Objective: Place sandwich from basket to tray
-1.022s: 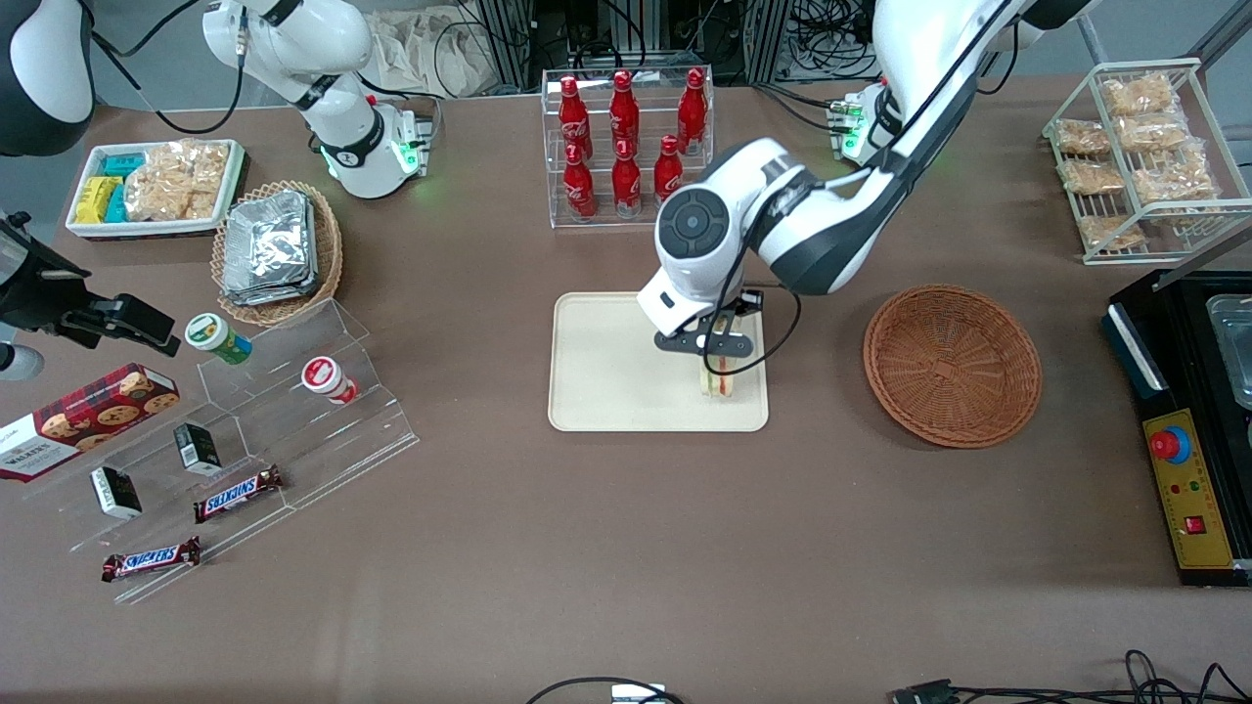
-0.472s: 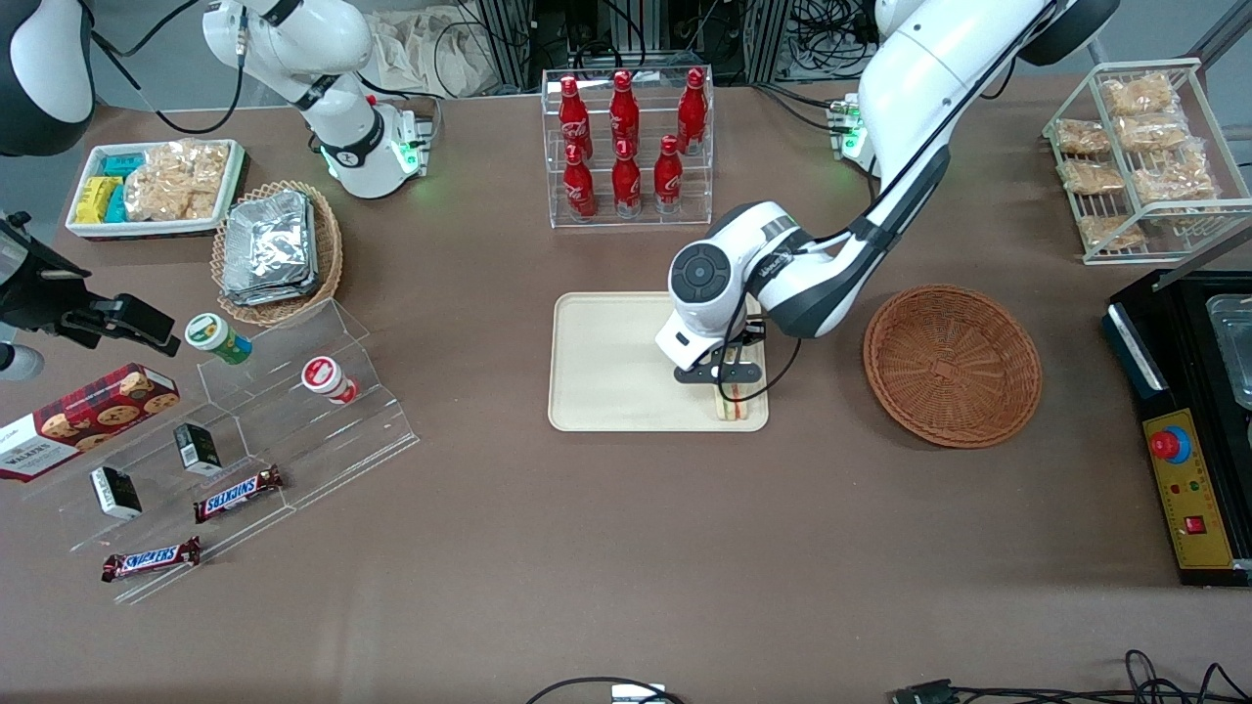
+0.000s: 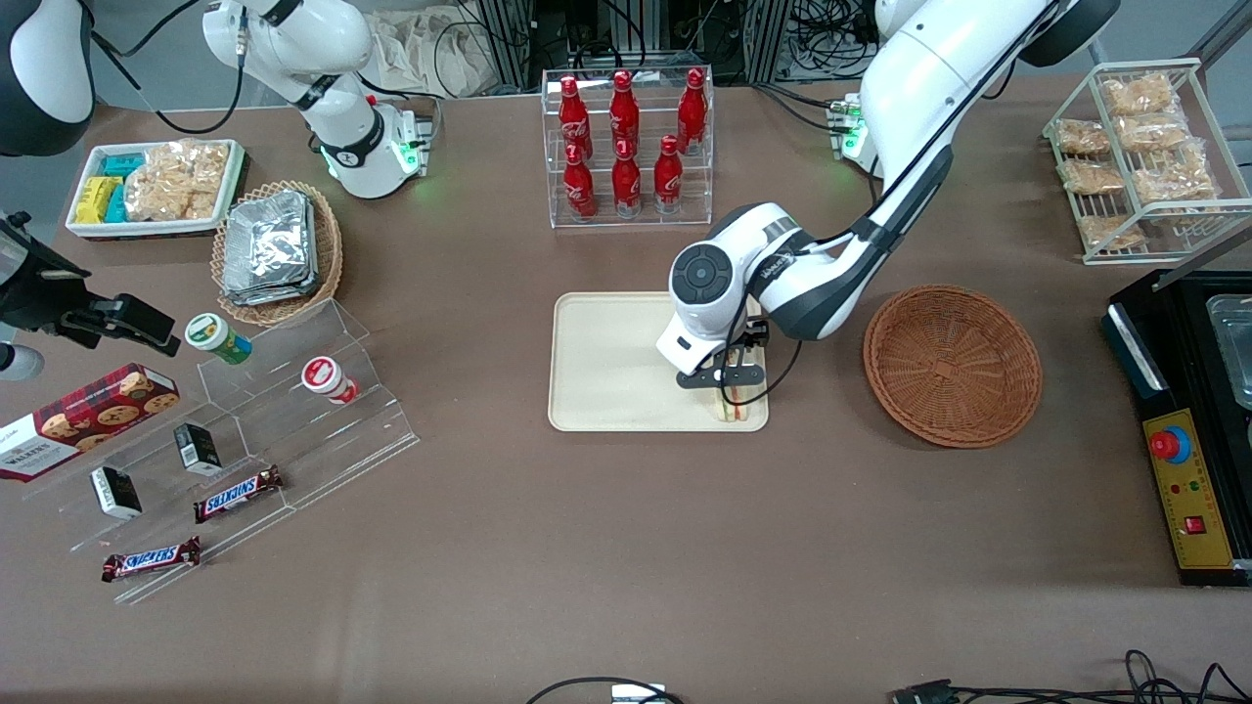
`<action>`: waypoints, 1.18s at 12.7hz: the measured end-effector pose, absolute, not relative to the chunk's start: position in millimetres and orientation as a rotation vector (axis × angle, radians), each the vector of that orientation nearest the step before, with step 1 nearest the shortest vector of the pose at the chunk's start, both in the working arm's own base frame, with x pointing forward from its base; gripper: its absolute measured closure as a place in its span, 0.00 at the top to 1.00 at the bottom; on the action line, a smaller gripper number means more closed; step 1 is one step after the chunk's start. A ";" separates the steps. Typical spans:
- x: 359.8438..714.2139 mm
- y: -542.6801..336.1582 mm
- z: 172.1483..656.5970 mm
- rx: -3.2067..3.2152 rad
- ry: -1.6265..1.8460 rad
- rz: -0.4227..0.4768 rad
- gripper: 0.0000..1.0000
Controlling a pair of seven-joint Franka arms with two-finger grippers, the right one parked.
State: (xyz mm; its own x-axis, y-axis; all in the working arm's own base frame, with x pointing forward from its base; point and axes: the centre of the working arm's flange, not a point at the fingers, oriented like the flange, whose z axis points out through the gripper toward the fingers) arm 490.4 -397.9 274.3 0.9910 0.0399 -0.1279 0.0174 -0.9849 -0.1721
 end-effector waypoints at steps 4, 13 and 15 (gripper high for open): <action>512.2 -353.6 389.7 -2.985 -0.206 0.189 1.00; 529.9 -81.1 581.2 -3.001 -0.200 0.144 1.00; 528.8 -30.4 591.6 -3.027 -0.170 0.138 1.00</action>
